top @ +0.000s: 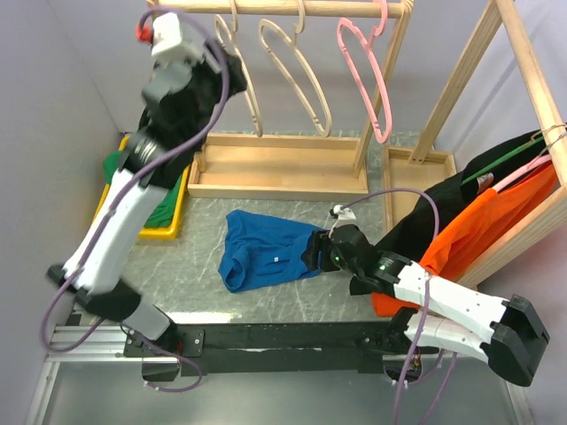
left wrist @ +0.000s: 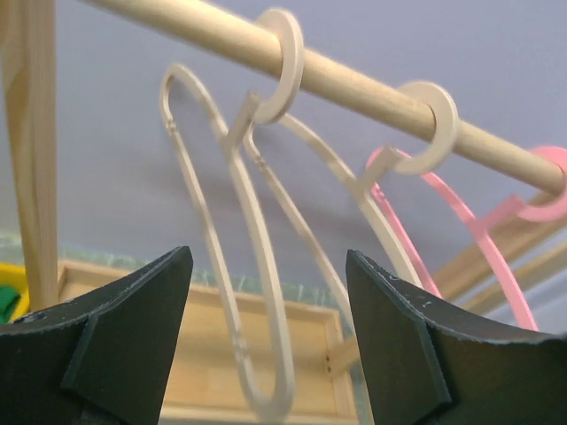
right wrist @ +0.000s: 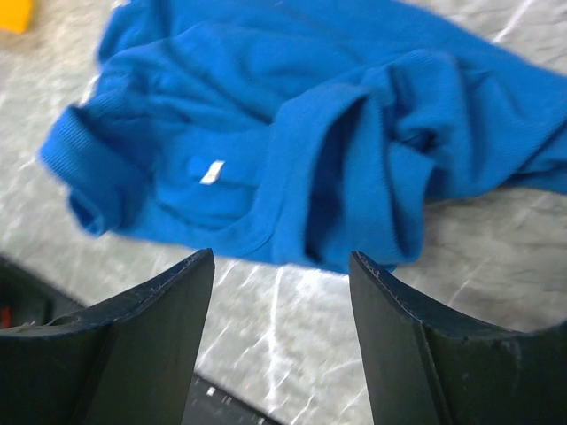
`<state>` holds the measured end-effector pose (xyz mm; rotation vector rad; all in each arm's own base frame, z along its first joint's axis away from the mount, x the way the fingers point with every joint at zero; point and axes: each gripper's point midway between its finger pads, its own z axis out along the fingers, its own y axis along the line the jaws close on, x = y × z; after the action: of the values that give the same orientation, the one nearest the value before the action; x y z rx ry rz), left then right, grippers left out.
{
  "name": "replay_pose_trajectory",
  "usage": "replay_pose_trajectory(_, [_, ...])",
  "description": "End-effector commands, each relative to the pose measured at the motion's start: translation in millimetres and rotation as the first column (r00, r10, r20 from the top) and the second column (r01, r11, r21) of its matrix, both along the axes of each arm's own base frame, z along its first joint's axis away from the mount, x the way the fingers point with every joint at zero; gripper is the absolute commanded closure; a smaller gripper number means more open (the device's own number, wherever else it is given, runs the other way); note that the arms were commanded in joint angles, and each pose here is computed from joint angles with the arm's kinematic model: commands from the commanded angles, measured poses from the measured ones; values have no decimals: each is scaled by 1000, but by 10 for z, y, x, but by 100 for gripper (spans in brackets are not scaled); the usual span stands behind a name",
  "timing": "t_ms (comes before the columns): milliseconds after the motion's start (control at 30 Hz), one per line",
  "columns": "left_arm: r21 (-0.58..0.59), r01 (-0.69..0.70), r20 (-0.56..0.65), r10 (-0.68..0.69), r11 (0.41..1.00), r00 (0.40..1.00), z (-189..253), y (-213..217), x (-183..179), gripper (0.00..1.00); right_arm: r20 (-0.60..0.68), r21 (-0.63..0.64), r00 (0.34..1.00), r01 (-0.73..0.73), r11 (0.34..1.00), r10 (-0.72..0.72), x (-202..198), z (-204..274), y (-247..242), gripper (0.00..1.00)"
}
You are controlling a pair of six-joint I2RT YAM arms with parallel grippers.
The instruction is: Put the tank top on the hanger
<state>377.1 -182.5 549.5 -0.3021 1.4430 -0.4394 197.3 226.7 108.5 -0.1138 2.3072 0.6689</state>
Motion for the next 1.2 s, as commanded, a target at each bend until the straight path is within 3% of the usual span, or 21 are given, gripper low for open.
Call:
replay_pose_trajectory(0, [169, 42, -71, -31, 985, 997, -81, -148, 258, 25, 5, -101, 1000, -4, 995, 5, 27, -142, -32, 30])
replay_pose_trajectory(400, [290, -62, -86, 91, 955, 992, -387, -193, 673, 31, 8, -169, 1000, 1, 986, 0, 117, -206, 48, 30])
replay_pose_trajectory(1000, [368, -82, -121, 134, 926, 984, -678, -231, 882, 32, 20, -167, 1000, -10, 986, 13, 94, -162, 109, 30])
replay_pose_trajectory(1167, [387, -106, -139, 171, 916, 975, -776, -175, 889, 42, 21, -169, 1000, -11, 986, 14, 80, -161, 114, 30])
